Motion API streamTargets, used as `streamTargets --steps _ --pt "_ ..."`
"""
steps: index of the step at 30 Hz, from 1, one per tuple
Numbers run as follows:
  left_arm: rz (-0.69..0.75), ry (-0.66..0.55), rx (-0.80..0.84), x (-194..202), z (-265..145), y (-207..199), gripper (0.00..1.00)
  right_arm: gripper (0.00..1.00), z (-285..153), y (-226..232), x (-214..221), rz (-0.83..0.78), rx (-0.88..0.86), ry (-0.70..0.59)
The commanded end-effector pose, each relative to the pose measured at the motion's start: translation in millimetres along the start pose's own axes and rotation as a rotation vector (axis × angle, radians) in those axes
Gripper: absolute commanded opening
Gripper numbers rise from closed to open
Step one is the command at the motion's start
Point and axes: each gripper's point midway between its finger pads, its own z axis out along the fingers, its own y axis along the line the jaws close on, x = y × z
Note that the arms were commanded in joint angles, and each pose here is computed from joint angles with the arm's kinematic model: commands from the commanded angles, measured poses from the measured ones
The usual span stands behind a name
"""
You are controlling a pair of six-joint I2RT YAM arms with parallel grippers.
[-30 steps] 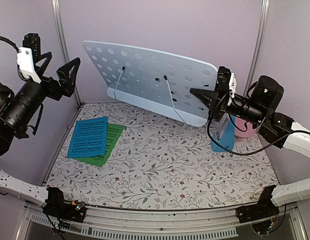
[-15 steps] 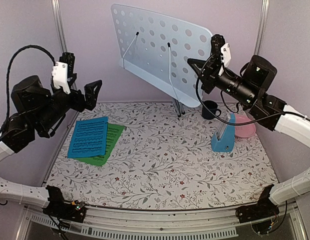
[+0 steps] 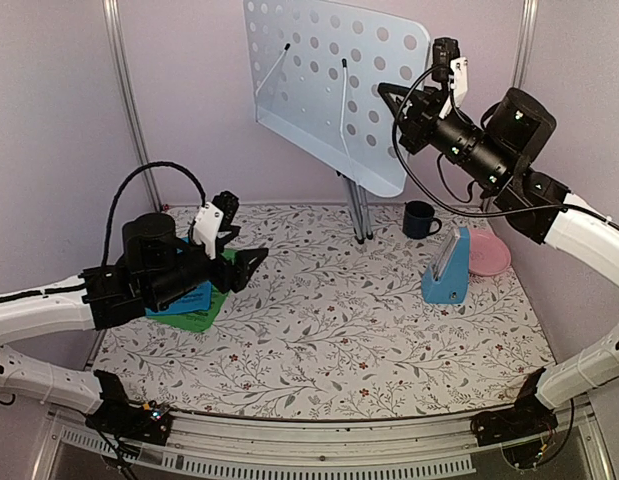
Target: Set up the instrument practice props
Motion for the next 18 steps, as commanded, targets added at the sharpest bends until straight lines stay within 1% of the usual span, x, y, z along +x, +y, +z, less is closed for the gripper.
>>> streamTargets --steps 1,3,6,9,13,18 --pt "-0.050 -0.134 0.044 -19 16 -6 0.72 0.00 -46 -11 -165 0.077 0.013 -0.532" --pt "-0.061 -0.135 0.051 -15 27 -9 0.70 0.00 -48 -10 -171 0.124 -0.005 -0.548" --pt "-0.097 -0.138 0.057 -11 44 -14 0.66 0.00 -51 -10 -179 0.158 -0.020 -0.570" --pt "-0.130 -0.140 0.095 -8 65 -25 0.61 0.00 -52 -10 -181 0.188 -0.028 -0.578" --pt "-0.155 -0.161 0.117 -6 93 -37 0.60 0.00 -52 -11 -178 0.224 -0.033 -0.578" --pt "-0.127 -0.192 0.097 -17 136 -42 0.58 0.00 -57 -12 -185 0.250 -0.038 -0.601"
